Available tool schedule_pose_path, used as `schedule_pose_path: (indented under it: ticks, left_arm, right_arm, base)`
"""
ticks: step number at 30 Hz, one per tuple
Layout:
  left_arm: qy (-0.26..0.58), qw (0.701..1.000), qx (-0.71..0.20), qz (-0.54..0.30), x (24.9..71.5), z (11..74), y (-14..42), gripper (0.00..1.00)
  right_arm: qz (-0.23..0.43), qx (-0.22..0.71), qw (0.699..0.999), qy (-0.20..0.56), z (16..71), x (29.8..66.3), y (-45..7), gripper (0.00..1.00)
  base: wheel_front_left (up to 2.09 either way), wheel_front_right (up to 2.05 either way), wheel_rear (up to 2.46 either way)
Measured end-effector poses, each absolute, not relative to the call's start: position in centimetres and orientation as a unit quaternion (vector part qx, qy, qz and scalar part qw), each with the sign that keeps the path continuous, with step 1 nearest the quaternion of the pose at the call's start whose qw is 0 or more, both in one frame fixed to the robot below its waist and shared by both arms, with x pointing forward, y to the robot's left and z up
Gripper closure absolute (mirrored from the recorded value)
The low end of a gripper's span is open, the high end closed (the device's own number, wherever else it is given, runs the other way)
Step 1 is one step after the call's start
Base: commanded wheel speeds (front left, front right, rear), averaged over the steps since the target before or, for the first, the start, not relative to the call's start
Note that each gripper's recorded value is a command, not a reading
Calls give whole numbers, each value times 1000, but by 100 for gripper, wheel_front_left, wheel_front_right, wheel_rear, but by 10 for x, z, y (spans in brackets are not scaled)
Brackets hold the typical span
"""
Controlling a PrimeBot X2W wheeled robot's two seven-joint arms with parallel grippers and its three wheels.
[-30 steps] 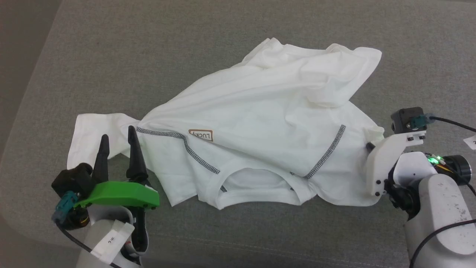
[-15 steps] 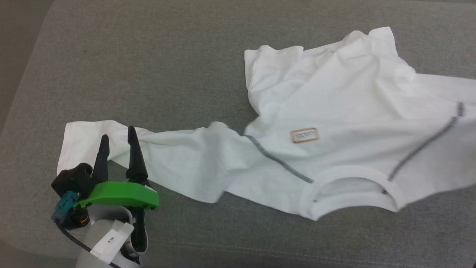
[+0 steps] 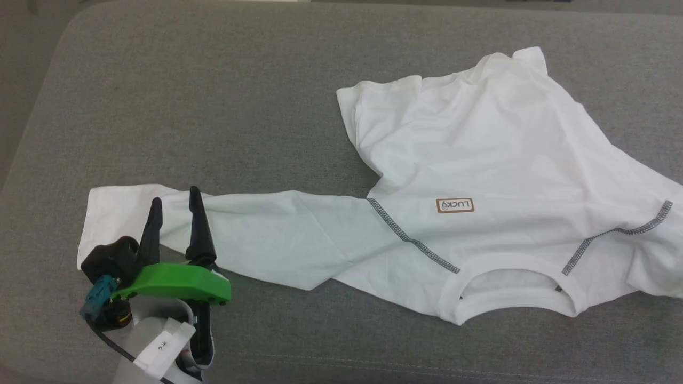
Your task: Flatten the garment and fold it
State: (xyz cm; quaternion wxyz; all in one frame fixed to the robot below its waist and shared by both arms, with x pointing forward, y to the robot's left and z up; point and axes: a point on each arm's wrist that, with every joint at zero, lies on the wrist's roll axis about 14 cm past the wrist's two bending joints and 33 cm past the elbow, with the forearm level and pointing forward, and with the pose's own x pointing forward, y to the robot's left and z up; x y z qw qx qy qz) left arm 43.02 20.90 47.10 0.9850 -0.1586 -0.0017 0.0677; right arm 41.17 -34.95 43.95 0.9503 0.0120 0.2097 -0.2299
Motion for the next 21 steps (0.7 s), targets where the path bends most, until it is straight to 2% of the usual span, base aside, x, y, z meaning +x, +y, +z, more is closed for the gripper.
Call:
schedule_pose_path:
  ticks: [4, 7, 11, 13, 17, 21]
  left_arm:
    - [-10, 986, -158, 45, 430, 479, 197, 0]
    - [-7, 988, -156, 5, 432, 483, 175, 0]
    - [22, 986, -152, -59, 436, 481, 136, 0]
    - [54, 980, -147, -123, 447, 483, 95, 0]
    - [91, 965, -147, -199, 463, 490, 45, 0]
    - [191, 943, -122, -243, 469, 463, 8, 0]
  right_arm:
    - [-177, -17, 978, 109, 473, 416, -321, 0]
    - [-117, -2, 992, 53, 485, 411, -282, 0]
    - [-71, 24, 996, 42, 480, 393, -251, 0]
    - [-46, 45, 997, 42, 477, 385, -232, 0]
    - [-39, 50, 997, 34, 481, 382, -227, 0]
    - [-42, 48, 998, 26, 485, 379, -228, 0]
  base:
    - [0, 0, 0]
    - [0, 0, 0]
    - [0, 0, 0]
    - [0, 0, 0]
    - [0, 0, 0]
    - [0, 0, 0]
